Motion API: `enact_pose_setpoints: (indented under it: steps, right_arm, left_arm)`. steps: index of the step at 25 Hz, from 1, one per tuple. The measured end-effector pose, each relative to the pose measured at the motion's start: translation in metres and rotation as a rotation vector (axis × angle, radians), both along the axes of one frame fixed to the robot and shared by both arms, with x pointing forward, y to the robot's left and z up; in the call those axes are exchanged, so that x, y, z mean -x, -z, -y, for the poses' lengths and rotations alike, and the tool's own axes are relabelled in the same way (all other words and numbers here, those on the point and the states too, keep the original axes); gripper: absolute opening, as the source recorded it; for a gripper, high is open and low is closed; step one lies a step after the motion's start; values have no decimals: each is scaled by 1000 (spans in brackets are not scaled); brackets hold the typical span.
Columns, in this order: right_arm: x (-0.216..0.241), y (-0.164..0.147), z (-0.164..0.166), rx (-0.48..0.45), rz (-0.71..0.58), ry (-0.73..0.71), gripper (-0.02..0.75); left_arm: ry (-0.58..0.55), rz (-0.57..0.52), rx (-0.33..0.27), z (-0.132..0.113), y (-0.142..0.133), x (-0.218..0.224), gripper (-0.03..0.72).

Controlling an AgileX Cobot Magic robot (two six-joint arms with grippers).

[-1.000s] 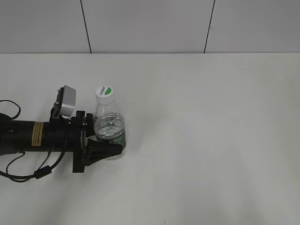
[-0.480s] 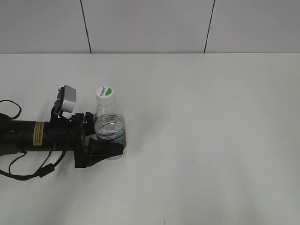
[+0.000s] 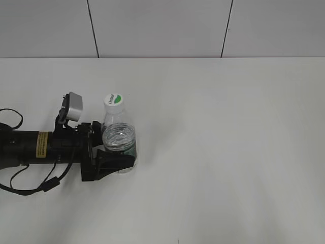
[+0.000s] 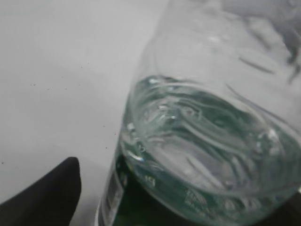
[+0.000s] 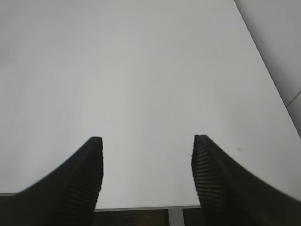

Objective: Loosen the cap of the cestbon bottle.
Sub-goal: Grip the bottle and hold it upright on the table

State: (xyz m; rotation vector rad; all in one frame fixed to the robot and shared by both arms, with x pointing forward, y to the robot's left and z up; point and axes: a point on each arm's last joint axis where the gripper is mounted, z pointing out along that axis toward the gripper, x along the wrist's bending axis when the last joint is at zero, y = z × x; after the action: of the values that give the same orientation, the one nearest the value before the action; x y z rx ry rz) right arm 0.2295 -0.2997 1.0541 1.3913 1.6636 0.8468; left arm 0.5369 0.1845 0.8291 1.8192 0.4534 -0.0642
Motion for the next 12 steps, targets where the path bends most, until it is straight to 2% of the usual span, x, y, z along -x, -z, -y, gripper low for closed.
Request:
enact_pose_setpoints:
  steps: [12]
  right_arm:
    - [0,0,0,0,0,0,457]
  left_arm:
    - [-39,3,18,12,-2,-2,586]
